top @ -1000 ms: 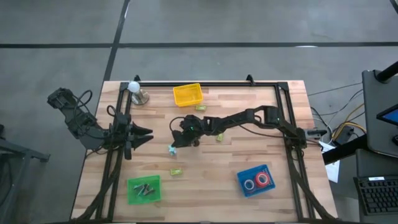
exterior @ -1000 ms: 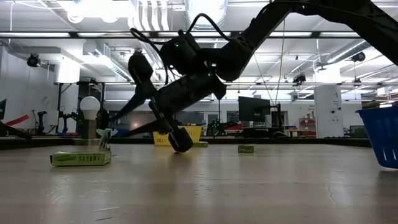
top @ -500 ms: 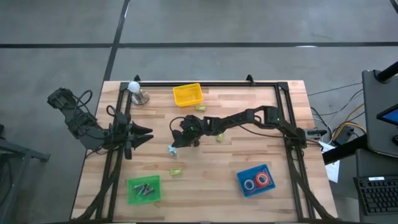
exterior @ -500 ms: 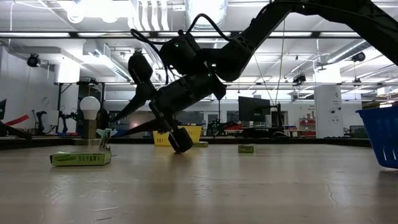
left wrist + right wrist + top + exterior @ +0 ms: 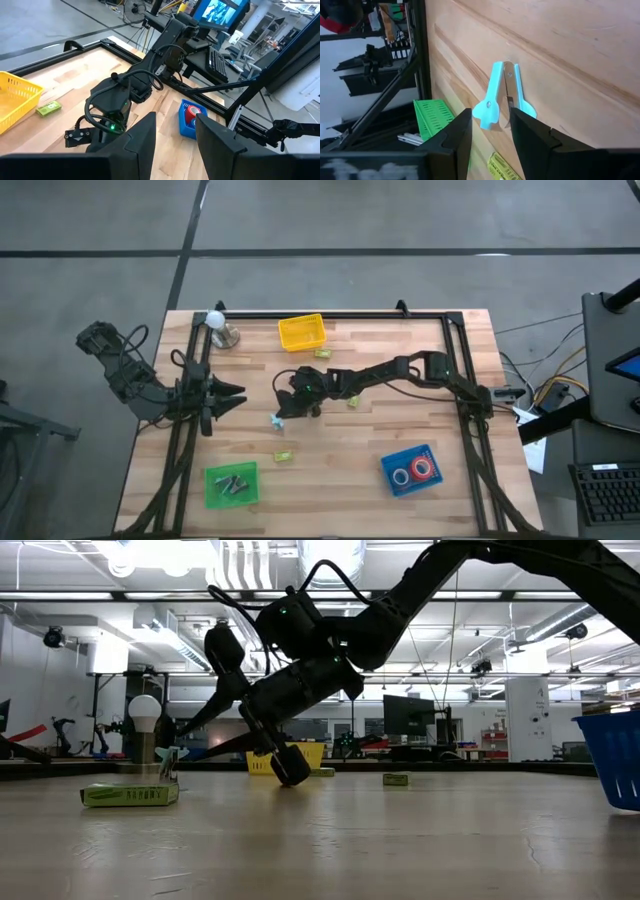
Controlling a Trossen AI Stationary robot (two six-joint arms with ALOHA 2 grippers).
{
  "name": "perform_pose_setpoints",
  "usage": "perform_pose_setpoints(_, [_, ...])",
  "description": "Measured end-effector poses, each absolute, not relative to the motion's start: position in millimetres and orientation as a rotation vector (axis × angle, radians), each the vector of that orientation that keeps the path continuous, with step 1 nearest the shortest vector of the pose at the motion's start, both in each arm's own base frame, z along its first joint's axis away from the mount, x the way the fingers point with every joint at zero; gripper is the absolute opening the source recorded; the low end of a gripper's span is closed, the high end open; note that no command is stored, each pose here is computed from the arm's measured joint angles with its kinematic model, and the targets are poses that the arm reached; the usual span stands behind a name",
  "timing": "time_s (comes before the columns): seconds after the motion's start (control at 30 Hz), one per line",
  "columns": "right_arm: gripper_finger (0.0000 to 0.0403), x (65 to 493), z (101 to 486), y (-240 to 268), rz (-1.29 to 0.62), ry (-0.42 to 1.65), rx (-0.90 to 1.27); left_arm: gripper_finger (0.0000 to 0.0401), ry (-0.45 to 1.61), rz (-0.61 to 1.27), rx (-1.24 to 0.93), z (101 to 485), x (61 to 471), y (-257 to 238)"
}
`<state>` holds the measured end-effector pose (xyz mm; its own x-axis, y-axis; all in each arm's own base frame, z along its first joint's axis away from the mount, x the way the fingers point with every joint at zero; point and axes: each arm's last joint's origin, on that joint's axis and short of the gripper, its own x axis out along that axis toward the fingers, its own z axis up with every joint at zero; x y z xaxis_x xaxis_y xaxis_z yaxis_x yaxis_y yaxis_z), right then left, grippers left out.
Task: Pick and place Stapler, Stapler remover, tape
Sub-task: Put the light blue staple remover into the green basket
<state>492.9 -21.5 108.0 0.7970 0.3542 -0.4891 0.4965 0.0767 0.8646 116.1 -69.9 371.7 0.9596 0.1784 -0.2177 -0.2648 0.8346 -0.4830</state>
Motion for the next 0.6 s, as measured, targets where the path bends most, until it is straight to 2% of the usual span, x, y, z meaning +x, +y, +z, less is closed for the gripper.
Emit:
perform_pose_setpoints(0.23, [0.0123, 494.0, 105.3, -19.2, -0.123, 0.717, 1.538, 0.0140, 0.164, 0.241, -0.534, 371.8, 116.1, -69.8])
perform_pose_setpoints(0.6, [0.0134, 499.0, 104.8, -17.2, -0.094, 0.690, 1.549, 0.0140, 0.164, 0.241, -0.534, 371.6, 116.2, -69.8])
